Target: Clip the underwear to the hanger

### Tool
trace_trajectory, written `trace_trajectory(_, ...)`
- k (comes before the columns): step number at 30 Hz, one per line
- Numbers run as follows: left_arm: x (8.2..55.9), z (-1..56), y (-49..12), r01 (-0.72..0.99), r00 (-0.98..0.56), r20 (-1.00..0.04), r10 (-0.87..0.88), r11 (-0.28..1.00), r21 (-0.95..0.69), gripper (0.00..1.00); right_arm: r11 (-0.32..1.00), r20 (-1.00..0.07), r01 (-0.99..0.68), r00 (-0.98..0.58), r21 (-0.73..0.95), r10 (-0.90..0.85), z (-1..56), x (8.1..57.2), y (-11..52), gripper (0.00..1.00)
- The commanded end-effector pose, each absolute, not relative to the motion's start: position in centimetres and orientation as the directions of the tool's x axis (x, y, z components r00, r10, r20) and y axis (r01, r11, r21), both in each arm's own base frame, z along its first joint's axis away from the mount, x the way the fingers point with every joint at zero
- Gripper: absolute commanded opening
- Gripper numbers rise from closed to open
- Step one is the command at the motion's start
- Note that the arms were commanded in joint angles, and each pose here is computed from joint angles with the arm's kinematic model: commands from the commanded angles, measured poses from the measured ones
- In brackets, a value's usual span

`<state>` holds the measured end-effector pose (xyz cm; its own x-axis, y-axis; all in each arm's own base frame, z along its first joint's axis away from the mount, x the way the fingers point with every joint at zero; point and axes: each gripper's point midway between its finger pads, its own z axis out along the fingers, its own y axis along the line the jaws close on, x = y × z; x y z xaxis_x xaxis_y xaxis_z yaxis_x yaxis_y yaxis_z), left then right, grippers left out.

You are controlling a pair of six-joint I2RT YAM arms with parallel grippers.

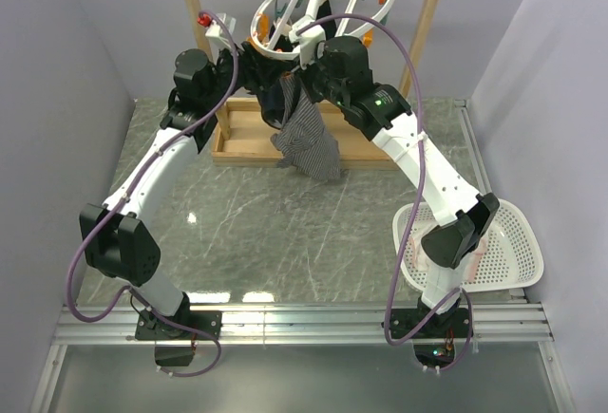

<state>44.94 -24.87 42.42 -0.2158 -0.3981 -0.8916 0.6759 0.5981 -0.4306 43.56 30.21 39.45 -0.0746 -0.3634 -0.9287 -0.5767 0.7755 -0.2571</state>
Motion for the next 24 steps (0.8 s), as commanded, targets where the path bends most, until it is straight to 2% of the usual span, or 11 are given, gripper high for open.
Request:
trace_trajectory(1,43.3,46.9,-24.1,0.728,-0.136,-0.887,-0.442,0.562,-0.392,0.57,0.785,-0.948,-0.565,-0.014,-0.254,-0.318,42.2,43.6,30.1,0.00)
trace_trajectory(6,42.4,47.0,-22.9,0.717,-0.154,-0.870,-0.468,0.553,-0.424,0.63,0.748,-0.950,-0.619,-0.010,-0.240,-0.313,41.5,42.7,30.9,0.00)
trace_trajectory(13,41.8,45.4,-19.9,0.654,-0.199,-0.851,-0.486,0.581,-0.485,0.64,0.716,-0.943,-0.661,-0.038,-0.225,-0.331,38.5,42.0,31.5,0.00)
trace_trajectory(15,41.4,44.8,-19.5,0.642,-0.207,-0.852,-0.481,0.591,-0.489,0.64,0.708,-0.942,-0.669,-0.036,-0.226,-0.334,38.1,41.8,31.7,0.05)
trace_trajectory(19,40.9,43.7,-18.8,0.625,-0.214,-0.858,-0.467,0.609,-0.488,0.65,0.681,-0.932,-0.696,-0.046,-0.227,-0.359,36.0,41.3,32.2,0.31)
trace_trajectory(24,40.3,42.0,-18.4,0.604,-0.242,-0.856,-0.458,0.619,-0.502,0.66,0.659,-0.932,-0.724,-0.059,-0.206,-0.357,35.2,40.3,32.5,0.51)
